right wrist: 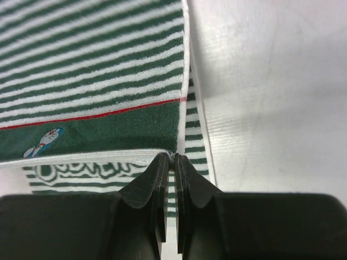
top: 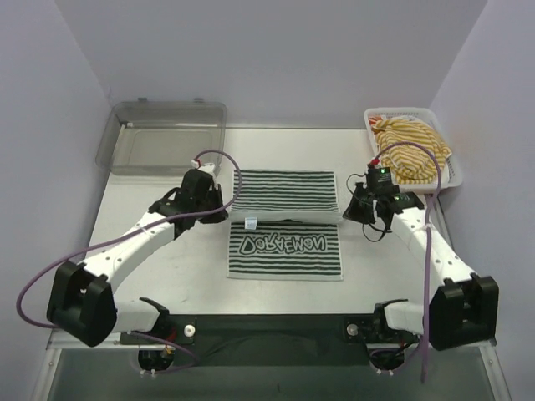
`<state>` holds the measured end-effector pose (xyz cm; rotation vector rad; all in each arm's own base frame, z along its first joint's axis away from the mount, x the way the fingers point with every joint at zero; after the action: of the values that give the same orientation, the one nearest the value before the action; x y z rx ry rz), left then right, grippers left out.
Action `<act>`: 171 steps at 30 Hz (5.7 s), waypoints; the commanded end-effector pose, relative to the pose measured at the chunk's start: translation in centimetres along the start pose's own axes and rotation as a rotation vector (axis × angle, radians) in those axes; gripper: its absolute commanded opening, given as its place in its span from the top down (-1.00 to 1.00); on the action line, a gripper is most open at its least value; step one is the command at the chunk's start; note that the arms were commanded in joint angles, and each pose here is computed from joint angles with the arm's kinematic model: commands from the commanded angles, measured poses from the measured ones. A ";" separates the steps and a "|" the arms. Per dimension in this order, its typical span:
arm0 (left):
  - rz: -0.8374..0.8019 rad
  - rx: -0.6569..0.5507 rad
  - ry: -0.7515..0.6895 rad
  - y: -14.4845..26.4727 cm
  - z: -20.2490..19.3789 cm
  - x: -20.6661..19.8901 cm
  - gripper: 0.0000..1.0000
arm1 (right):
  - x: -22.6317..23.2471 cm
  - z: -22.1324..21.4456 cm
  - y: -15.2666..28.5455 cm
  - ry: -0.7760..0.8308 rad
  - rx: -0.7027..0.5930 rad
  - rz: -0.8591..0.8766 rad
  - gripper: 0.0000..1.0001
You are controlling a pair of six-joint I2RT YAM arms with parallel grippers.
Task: Fold and stack the towels
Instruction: Fold the towel
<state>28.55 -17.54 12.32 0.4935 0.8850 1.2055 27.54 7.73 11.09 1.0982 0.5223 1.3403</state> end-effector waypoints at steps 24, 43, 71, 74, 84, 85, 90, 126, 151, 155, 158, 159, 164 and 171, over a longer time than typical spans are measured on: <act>0.022 0.207 0.079 -0.6 -11.2 2.6 1.00 | -5.3 -9.8 -1.6 -0.124 0.205 -0.147 1.00; 0.150 0.232 0.070 -3.5 -10.6 4.2 1.00 | -5.3 -9.4 -4.6 -0.119 0.293 -0.190 1.00; 0.083 -0.009 -0.006 -0.5 5.5 1.6 1.00 | -1.7 2.6 0.2 -0.076 -0.001 -0.111 1.00; 0.084 -0.041 -0.009 1.1 6.3 1.3 1.00 | -1.3 3.1 1.8 -0.081 -0.041 -0.089 1.00; 0.084 -0.009 0.036 1.9 2.9 2.4 1.00 | -1.8 0.6 2.5 -0.107 -0.008 -0.072 1.00; 0.082 -0.002 0.039 1.7 2.5 2.5 1.00 | -2.1 -0.2 2.2 -0.111 0.014 -0.081 1.00; 0.080 0.029 0.051 0.8 0.4 3.2 1.00 | -3.2 -1.7 1.0 -0.097 0.050 -0.121 1.00; 0.024 0.095 0.080 3.6 -6.8 2.2 -0.57 | -1.3 -6.7 1.0 0.105 0.136 -0.079 0.00; 0.035 -0.013 0.487 -0.3 -6.8 2.0 -0.50 | -0.9 -10.4 -2.7 -0.359 0.108 0.002 0.12; 0.046 0.002 0.494 -1.0 -7.1 2.0 -0.48 | -0.7 -10.7 -3.0 -0.365 0.125 0.007 0.14; 0.051 0.012 0.496 -1.4 -7.2 2.0 -0.43 | -0.8 -10.8 -3.0 -0.367 0.130 0.008 0.16; 0.050 0.017 0.495 -1.5 -7.3 2.0 -0.39 | -0.8 -10.9 -2.9 -0.367 0.131 0.009 0.16; 0.058 0.027 0.495 -1.9 -7.5 2.1 -0.22 | -1.0 -11.0 -3.1 -0.361 0.135 0.001 0.16; 0.053 0.043 0.495 -2.0 -7.8 2.0 0.17 | -0.9 -11.1 -3.0 -0.359 0.143 0.006 0.16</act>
<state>22.89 -16.48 4.96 0.3000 1.3311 1.4148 19.94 11.13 3.64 1.4110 0.3433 1.1135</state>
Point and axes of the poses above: each gripper's point midway between its finger pads, its own y axis back along the fingers, its own x axis along the line the jaws close on, z = x × y, the point moved 2 cm from there along y, back along the fingers
